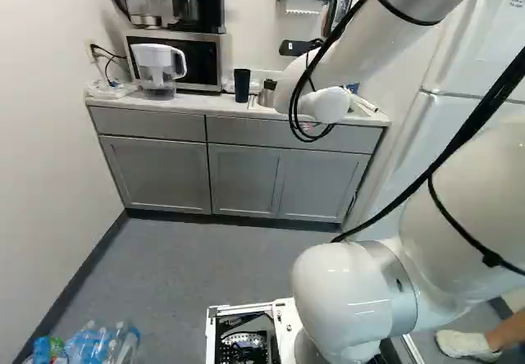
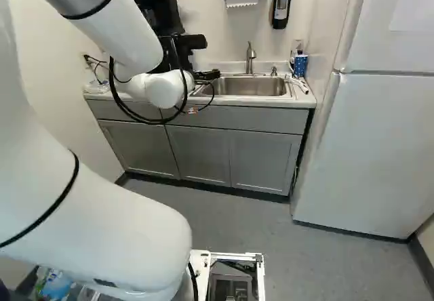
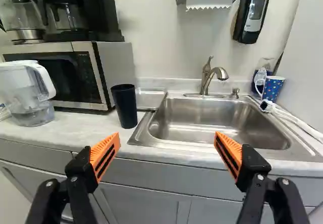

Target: Rinse the cup and place it in the tray

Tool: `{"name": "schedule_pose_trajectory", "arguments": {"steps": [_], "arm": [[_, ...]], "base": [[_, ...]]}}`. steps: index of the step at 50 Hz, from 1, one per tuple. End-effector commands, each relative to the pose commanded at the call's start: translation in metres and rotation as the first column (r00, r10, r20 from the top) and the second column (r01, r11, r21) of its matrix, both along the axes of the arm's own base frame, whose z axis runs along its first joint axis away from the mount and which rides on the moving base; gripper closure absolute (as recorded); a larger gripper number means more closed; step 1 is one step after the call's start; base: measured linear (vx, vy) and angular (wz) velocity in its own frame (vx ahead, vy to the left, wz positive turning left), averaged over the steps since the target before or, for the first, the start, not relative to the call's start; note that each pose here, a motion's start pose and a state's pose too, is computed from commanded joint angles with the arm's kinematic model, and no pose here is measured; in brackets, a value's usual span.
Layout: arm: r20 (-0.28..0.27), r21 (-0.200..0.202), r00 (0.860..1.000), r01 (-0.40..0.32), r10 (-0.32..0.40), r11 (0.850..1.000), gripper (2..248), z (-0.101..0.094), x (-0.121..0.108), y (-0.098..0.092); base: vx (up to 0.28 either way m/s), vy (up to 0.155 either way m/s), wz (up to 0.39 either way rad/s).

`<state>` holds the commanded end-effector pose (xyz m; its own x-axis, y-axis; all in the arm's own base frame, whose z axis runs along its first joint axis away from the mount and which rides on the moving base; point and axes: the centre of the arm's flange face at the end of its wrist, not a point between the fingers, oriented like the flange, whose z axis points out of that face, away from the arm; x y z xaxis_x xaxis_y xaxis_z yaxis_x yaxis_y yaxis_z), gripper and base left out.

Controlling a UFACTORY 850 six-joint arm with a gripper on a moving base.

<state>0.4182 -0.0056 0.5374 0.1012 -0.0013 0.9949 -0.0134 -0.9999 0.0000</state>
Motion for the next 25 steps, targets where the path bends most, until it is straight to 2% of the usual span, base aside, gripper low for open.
{"name": "schedule_pose_trajectory", "arguments": {"steps": [25], "arm": [[-0.004, 0.0, 1.0, 0.0, 0.0, 1.0, 3, 0.023, 0.019, 0.0]], "base": [[0.0, 0.0, 0.0]]}}
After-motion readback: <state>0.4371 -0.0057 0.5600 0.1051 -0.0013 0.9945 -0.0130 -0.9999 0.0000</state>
